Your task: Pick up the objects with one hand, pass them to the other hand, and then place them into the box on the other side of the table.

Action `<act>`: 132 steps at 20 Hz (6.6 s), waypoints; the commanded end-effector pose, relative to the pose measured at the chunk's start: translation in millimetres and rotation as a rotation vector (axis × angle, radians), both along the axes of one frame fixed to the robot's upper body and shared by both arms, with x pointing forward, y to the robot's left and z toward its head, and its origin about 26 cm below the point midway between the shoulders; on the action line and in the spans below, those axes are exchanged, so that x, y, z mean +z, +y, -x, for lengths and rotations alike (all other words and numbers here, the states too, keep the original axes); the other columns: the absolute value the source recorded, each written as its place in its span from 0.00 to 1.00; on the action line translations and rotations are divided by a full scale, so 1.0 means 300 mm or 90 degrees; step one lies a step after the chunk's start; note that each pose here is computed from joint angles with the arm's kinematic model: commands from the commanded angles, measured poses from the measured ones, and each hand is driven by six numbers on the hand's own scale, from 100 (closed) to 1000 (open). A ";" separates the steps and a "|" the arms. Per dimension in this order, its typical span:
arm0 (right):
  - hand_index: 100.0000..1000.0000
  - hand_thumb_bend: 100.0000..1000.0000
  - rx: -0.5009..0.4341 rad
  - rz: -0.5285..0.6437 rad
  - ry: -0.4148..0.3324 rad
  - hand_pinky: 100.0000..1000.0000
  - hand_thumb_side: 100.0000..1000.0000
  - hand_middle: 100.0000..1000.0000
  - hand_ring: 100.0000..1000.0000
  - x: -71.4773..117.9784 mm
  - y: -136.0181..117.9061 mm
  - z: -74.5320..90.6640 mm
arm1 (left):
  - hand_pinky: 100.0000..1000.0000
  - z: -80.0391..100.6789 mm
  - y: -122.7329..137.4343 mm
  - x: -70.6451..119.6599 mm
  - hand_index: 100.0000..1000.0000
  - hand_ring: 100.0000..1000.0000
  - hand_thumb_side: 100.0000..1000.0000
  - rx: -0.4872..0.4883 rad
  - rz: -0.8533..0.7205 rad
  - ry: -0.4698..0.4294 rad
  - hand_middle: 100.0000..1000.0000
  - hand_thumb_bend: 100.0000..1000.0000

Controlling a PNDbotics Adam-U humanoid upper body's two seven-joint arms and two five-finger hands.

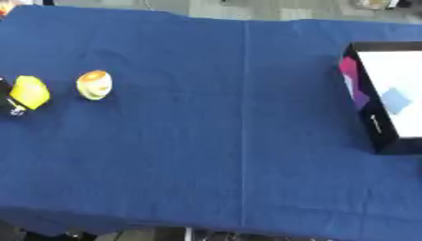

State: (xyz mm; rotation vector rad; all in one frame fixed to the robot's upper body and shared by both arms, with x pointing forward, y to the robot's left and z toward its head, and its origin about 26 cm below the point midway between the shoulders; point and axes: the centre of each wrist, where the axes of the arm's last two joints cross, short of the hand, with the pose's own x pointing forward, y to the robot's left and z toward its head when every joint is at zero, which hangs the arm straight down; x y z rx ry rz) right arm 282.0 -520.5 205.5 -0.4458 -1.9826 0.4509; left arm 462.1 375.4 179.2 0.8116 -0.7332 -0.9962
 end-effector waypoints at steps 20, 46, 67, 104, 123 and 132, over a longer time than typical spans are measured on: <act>1.00 0.00 -0.007 0.023 0.006 0.87 0.40 1.00 1.00 0.022 -0.016 0.005 | 0.71 -0.031 -0.040 0.050 0.55 0.73 0.00 0.031 -0.014 -0.037 0.60 0.39; 1.00 0.00 0.009 -0.005 -0.053 0.88 0.41 1.00 1.00 0.109 0.010 -0.002 | 0.68 0.104 -0.323 0.378 0.45 0.59 0.00 -0.134 -0.065 -0.422 0.52 0.23; 1.00 0.00 0.190 0.120 -0.127 0.87 0.39 1.00 1.00 0.293 0.241 -0.191 | 0.68 0.114 -0.657 0.126 0.44 0.53 0.00 -0.275 0.133 -0.570 0.49 0.00; 1.00 0.00 0.308 0.326 -0.074 0.86 0.15 1.00 1.00 0.190 0.482 -0.399 | 0.68 0.135 -1.009 -0.030 0.44 0.51 0.00 -0.449 0.243 -0.721 0.48 0.00; 1.00 0.00 0.409 0.401 -0.053 0.86 0.12 1.00 1.00 0.158 0.623 -0.462 | 0.68 0.172 -1.130 -0.057 0.44 0.50 0.00 -0.489 0.277 -0.738 0.47 0.00; 1.00 0.00 0.438 0.415 -0.058 0.87 0.11 1.00 1.00 0.178 0.673 -0.479 | 0.69 0.195 -1.186 -0.049 0.44 0.50 0.00 -0.521 0.281 -0.753 0.48 0.00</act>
